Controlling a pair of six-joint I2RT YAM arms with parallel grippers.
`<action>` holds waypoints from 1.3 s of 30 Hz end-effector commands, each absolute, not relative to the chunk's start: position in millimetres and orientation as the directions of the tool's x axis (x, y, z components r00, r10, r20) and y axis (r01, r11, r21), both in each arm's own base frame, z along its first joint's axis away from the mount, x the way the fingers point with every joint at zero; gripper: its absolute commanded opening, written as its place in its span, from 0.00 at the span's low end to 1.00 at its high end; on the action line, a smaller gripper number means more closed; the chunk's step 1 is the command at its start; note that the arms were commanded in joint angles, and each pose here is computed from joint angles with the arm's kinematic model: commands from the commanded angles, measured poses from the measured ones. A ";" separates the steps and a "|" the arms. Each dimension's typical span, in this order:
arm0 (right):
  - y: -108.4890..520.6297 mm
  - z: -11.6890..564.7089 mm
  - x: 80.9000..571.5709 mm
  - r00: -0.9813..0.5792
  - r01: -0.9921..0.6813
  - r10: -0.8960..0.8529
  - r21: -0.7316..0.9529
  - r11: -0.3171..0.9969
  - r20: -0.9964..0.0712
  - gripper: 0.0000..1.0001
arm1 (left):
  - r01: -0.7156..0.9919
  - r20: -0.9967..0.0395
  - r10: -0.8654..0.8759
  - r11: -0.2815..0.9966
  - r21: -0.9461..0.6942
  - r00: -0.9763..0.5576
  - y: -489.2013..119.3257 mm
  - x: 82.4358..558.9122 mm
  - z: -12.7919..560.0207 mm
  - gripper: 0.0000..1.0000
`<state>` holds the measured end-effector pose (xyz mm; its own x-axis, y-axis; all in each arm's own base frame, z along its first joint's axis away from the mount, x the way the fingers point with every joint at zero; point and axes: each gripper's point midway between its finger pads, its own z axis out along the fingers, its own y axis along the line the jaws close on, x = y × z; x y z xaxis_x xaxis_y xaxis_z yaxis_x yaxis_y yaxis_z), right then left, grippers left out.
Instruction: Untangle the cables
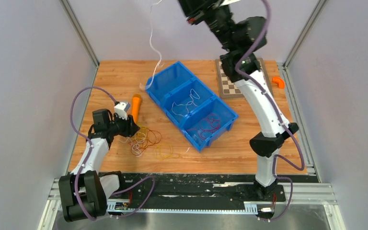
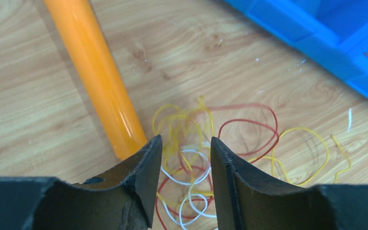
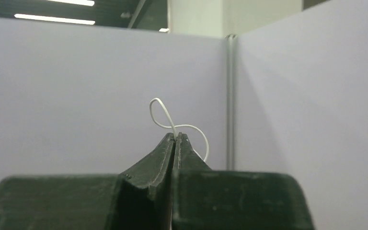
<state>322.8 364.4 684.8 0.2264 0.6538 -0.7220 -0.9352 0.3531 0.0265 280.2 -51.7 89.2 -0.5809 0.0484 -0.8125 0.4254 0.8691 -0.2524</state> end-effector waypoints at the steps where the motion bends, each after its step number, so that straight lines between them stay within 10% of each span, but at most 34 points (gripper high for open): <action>1: 273.0 766.1 285.3 0.483 -0.840 0.706 -0.046 0.540 -0.519 0.00 | 0.401 -0.787 0.116 0.899 -0.177 -0.606 -31.3 274.3 78.2 0.46; 7: 265.9 745.1 303.3 0.487 -0.819 0.637 -0.058 0.572 -0.598 0.00 | 0.405 -0.796 0.105 0.896 -0.184 -0.595 -22.3 277.4 90.0 0.37; 12: 296.8 679.7 332.1 0.403 -0.837 0.532 -0.064 0.544 -0.745 0.00 | 0.484 -0.865 0.103 0.858 -0.173 -0.491 -36.8 279.8 130.4 0.80; 18: 306.4 609.8 369.2 0.297 -0.834 0.425 -0.015 0.552 -0.855 0.00 | 0.464 -0.875 0.109 0.875 -0.141 -0.472 -32.1 281.2 159.7 0.98; 39: 271.6 424.3 456.9 -0.007 -0.769 0.200 0.133 0.625 -0.980 0.00 | 0.354 -0.879 0.052 0.925 -0.136 -0.475 -21.1 277.6 178.7 1.00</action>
<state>452.3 283.3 424.7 -0.0176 0.2002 -0.9796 -0.7722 0.6196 0.1404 272.6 -26.8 162.4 -0.5065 0.0714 -0.8593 0.3889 0.9084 -0.1537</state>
